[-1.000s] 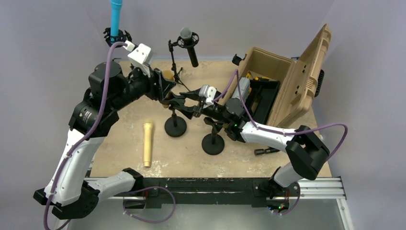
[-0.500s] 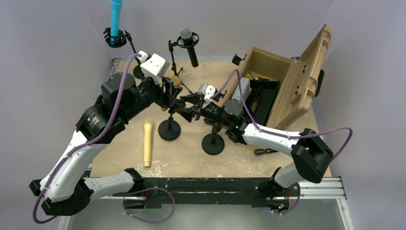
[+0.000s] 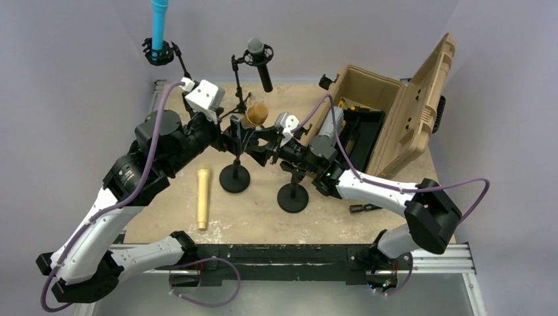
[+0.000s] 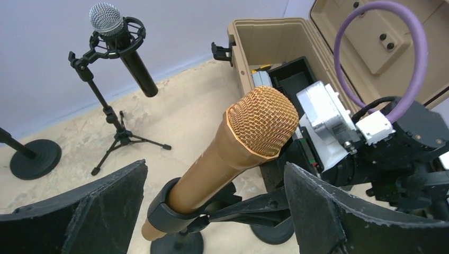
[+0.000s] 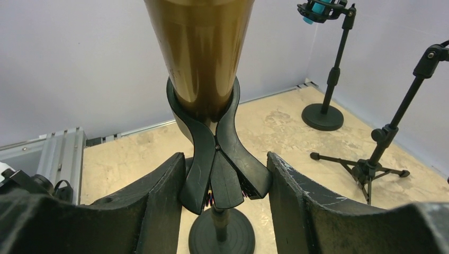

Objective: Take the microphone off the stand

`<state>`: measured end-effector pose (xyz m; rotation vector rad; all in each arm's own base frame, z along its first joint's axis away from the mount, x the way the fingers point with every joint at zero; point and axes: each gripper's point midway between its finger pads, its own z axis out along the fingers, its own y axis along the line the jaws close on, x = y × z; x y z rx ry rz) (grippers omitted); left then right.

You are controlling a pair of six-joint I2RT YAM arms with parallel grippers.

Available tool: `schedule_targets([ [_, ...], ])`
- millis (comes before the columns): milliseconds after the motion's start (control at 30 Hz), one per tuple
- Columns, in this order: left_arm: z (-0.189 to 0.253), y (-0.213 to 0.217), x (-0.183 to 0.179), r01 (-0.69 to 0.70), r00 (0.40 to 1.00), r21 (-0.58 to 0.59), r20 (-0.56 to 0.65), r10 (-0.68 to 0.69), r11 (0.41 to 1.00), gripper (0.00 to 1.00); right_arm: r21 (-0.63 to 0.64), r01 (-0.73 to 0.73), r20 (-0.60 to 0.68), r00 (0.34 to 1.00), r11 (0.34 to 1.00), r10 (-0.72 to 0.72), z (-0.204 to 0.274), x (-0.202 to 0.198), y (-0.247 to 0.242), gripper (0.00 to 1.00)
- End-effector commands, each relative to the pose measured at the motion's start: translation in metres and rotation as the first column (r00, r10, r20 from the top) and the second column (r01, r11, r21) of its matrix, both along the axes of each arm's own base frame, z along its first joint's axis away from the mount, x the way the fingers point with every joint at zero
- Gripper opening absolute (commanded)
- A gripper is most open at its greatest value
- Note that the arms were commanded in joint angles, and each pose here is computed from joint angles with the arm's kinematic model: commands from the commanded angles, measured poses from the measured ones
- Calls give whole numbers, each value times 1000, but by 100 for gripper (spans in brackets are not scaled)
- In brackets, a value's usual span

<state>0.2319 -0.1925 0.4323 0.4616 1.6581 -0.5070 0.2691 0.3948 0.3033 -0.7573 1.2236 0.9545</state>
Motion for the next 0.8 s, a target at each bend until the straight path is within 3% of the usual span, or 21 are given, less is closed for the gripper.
schedule_targets([
  [0, 6, -4, 2, 34, 997, 39, 74, -37, 999, 98, -17, 11, -2, 1000, 1000, -11, -2, 1, -3, 0],
  [300, -8, -41, 3, 243, 955, 145, 140, -263, 959, 100, -27, 1, 11, 1000, 1000, -1, 4, 5, 4, 0],
  [400, -7, -46, 18, 211, 955, 158, 179, -238, 965, 99, -22, 2, 15, 1000, 1000, -1, 7, 5, 5, 0],
  [533, -10, -49, 40, 145, 970, 182, 168, -176, 973, 91, -20, 5, 15, 1000, 1000, -5, 8, 7, 5, 0],
  [600, -13, -51, 46, 139, 972, 188, 161, -170, 972, 78, -16, 13, 21, 1000, 1000, -13, 11, 8, 4, 0],
  [700, -13, -43, 55, 91, 981, 170, 152, -117, 981, 36, -6, 15, 33, 999, 1000, -15, 15, 6, 2, 0],
  [767, -11, -37, 57, 67, 985, 144, 150, -88, 987, 16, -5, 12, 44, 999, 1000, -11, 16, 4, 1, 0],
])
